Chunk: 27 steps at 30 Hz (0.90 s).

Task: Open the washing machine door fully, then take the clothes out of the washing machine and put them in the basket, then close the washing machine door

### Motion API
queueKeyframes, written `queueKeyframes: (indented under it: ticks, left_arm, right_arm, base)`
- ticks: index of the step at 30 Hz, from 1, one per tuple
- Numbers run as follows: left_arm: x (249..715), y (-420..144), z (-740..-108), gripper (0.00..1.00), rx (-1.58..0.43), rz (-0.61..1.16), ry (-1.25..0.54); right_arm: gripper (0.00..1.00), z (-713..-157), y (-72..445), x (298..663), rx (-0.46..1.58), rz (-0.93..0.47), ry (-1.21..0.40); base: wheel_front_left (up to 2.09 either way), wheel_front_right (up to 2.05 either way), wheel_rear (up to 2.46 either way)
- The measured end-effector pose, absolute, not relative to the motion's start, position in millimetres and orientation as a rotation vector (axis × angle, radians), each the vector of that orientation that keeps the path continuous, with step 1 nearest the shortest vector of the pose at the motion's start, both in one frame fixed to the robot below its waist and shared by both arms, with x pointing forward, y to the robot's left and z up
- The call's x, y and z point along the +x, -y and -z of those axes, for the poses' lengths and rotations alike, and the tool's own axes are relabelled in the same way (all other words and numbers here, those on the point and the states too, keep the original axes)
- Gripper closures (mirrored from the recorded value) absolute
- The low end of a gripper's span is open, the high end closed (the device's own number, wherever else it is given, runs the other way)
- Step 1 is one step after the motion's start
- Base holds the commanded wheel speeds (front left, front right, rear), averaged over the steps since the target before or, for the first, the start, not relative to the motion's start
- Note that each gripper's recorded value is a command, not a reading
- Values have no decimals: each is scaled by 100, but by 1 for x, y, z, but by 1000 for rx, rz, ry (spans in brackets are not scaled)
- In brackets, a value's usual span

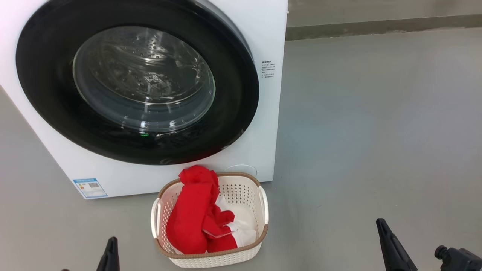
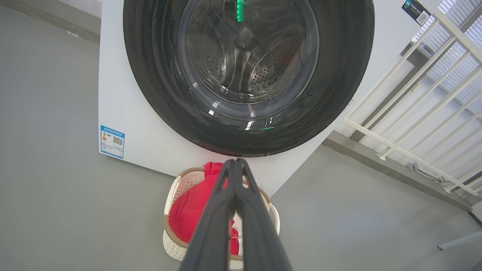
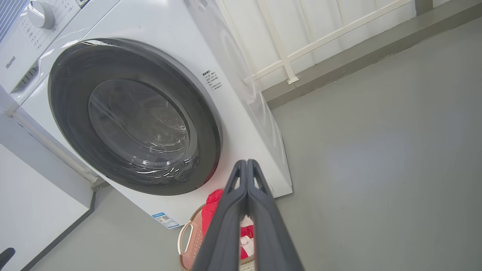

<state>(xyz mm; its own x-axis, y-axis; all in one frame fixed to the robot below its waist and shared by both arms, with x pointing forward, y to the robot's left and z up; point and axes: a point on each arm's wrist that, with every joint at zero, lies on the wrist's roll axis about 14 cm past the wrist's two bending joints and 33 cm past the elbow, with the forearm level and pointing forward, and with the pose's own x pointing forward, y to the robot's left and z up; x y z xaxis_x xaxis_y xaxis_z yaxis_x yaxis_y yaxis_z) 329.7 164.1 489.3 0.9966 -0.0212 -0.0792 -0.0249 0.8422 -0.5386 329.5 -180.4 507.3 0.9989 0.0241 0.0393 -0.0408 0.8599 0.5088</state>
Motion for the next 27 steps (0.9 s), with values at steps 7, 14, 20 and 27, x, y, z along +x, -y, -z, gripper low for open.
queueKeyframes:
  ticks: [7,14,20,27]
  left_arm:
    - [332,-167,-485,100,-646,-14,-105]
    - [337,-167,-484,100,-725,-18,-115]
    - [339,-170,-479,100,-787,-32,-136]
    - [343,-172,-478,100,-864,-38,-143]
  right_arm:
    - [100,-502,183,332,612,-21,13]
    - [100,-501,185,336,700,-9,7]
    - [100,-497,187,338,768,1,-8]
    - [100,-497,189,343,838,9,-9]
  base:
    - [0,0,0]
    - [0,0,0]
    - [0,0,0]
    - [0,0,0]
